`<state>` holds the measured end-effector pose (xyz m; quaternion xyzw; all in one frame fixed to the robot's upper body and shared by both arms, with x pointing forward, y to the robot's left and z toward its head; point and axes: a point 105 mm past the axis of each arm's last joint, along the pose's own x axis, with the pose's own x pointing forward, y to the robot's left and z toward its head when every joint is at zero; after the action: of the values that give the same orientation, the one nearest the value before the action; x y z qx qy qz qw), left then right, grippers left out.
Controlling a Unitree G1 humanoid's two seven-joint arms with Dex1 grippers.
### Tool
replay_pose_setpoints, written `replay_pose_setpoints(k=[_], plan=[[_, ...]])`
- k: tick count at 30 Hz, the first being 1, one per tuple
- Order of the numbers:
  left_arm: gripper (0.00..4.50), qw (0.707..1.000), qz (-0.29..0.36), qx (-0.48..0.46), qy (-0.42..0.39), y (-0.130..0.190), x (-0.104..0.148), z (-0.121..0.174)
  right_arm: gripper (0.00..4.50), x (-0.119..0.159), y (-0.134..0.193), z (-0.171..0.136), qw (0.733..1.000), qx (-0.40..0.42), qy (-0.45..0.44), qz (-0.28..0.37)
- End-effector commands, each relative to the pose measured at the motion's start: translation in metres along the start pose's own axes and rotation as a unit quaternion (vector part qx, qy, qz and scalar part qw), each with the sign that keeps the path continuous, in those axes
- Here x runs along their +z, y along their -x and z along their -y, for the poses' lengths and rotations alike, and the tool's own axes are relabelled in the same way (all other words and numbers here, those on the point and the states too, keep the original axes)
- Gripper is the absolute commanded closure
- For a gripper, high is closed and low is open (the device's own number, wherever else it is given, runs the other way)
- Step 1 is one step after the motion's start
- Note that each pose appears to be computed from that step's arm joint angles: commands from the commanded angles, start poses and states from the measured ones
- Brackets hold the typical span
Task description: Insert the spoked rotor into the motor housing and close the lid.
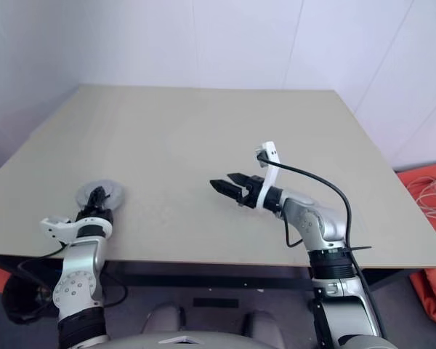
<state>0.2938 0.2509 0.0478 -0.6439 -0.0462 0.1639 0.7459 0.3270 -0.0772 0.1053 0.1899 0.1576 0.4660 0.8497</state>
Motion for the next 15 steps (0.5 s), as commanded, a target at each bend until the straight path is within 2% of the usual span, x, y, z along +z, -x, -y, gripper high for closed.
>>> replay_pose_setpoints(k=[1, 11, 15], plan=[[2.41, 0.999, 0.014, -0.030, 0.035, -0.003, -0.002, 0.016, 0.00, 0.012, 0.002, -0.012, 0.999, 0.024, 0.030, 0.015], [2.41, 0.999, 0.017, 0.035, 0.030, 0.004, -0.006, -0.003, 0.00, 0.009, 0.000, -0.008, 0.999, 0.011, 0.036, 0.010], [1.09, 0.999, 0.008, 0.045, 0.026, 0.011, -0.009, -0.004, 0.00, 0.007, 0.000, -0.006, 0.999, 0.007, 0.037, 0.007]])
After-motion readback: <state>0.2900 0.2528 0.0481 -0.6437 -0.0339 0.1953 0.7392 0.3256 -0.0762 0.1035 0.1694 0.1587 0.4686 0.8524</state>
